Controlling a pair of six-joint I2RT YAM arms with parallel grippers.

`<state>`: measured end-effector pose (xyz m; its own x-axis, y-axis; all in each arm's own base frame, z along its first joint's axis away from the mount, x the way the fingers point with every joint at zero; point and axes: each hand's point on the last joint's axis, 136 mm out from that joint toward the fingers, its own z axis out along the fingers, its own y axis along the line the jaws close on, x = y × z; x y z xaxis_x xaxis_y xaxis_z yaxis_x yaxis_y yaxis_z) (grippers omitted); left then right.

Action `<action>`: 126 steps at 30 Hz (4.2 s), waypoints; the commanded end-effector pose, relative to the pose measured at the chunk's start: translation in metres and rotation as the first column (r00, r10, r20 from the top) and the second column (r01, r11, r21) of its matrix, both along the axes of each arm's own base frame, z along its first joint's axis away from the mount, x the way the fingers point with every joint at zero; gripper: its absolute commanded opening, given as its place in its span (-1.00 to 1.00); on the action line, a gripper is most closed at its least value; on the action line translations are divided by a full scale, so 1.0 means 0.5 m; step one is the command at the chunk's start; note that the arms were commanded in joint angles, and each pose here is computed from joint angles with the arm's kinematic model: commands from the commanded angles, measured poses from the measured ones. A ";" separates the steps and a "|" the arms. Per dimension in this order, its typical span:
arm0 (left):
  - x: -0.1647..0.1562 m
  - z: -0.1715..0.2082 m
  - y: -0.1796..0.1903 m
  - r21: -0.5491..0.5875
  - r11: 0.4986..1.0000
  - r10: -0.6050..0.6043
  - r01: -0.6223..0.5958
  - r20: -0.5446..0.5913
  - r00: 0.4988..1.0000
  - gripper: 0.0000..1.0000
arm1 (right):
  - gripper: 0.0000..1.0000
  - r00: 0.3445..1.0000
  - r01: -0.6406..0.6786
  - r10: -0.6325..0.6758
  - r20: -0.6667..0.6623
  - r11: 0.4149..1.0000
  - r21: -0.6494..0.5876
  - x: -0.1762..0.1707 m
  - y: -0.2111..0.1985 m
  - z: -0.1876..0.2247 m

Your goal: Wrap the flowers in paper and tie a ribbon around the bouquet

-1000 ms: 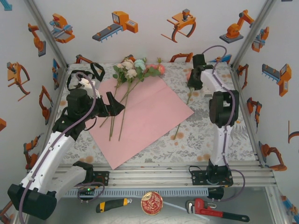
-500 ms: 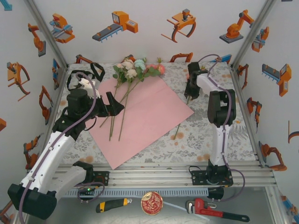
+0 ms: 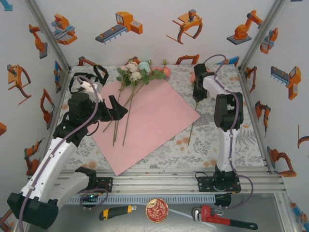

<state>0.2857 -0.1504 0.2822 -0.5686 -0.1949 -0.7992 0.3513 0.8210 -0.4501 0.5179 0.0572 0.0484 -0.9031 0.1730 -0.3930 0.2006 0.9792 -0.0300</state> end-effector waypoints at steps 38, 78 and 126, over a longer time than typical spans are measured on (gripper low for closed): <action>0.048 -0.096 0.126 0.265 0.934 0.280 -0.240 -0.125 0.952 0.95 | -0.49 0.922 -0.283 0.085 0.379 0.815 0.506 0.110 0.668 0.175; 0.127 -0.514 0.258 0.283 0.914 0.396 -0.289 -0.771 0.499 -1.00 | -1.00 0.972 0.233 -0.218 -0.087 0.939 0.254 -0.195 0.161 -0.055; 0.121 -0.271 -0.076 -0.018 0.999 0.019 -0.034 -0.551 0.834 -0.22 | 0.09 0.996 -0.047 0.082 -0.046 0.857 0.513 -0.512 0.280 0.098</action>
